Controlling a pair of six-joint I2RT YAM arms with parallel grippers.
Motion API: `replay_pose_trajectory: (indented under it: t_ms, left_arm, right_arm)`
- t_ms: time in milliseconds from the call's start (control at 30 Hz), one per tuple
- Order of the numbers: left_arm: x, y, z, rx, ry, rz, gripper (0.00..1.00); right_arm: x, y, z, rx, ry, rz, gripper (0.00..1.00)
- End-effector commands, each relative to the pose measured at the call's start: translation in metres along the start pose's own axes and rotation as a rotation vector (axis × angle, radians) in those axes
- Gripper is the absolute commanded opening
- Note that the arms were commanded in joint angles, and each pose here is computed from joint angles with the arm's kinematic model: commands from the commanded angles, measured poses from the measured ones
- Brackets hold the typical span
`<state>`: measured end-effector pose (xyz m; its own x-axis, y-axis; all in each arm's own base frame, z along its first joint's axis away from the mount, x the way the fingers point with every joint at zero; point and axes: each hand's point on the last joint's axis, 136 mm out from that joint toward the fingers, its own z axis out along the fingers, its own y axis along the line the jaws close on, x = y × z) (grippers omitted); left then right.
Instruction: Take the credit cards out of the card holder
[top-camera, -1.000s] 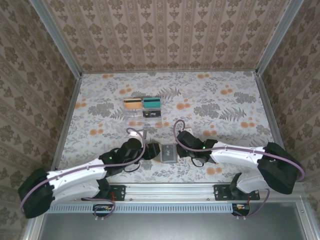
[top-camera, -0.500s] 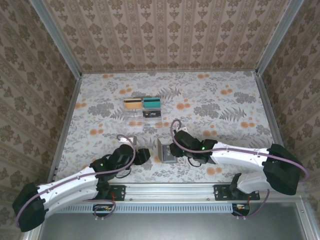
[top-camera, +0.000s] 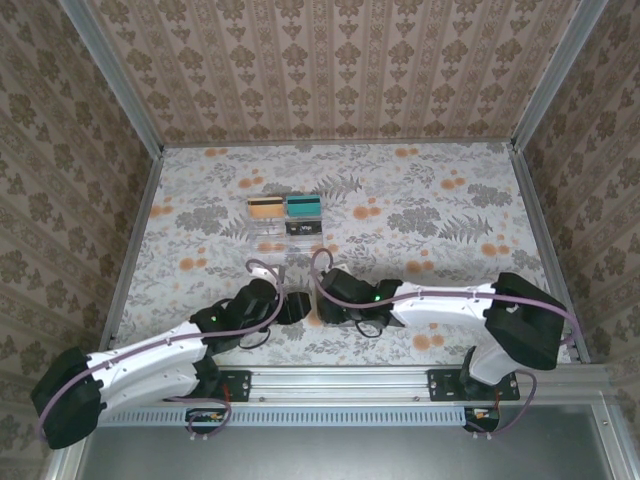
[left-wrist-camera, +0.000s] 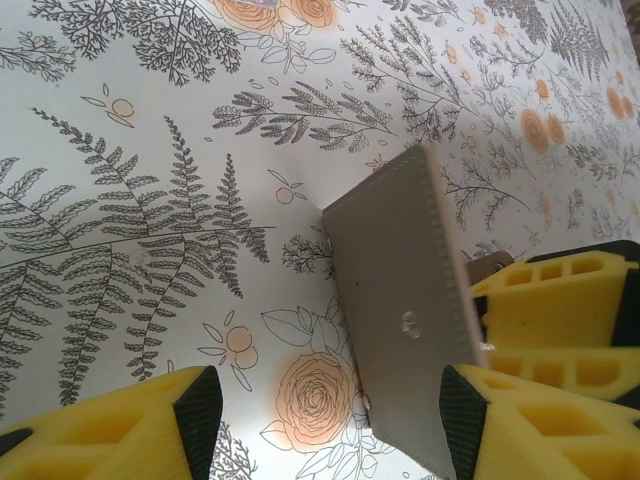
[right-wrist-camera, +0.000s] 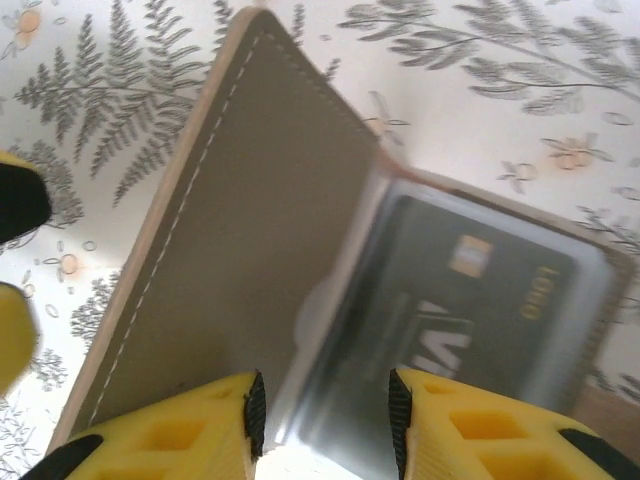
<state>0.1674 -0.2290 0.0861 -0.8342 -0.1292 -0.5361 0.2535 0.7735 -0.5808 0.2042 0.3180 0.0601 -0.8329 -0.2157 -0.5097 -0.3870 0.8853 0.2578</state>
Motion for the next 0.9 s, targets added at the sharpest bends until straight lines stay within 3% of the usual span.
replay_pose_trajectory:
  t_ms: [0, 500, 867]
  left_arm:
    - [-0.008, -0.01, -0.003, 0.032, -0.019, 0.012, 0.64]
    - [0.003, 0.012, 0.002, -0.036, -0.003, 0.006, 0.6]
    - [0.02, 0.046, 0.016, -0.187, 0.052, -0.022, 0.36]
  right_arm:
    - [0.0, 0.014, 0.009, -0.031, 0.02, -0.016, 0.44]
    - [0.009, 0.004, 0.016, 0.0, 0.038, -0.008, 0.44]
    - [0.003, -0.033, -0.016, 0.042, -0.048, 0.086, 0.49]
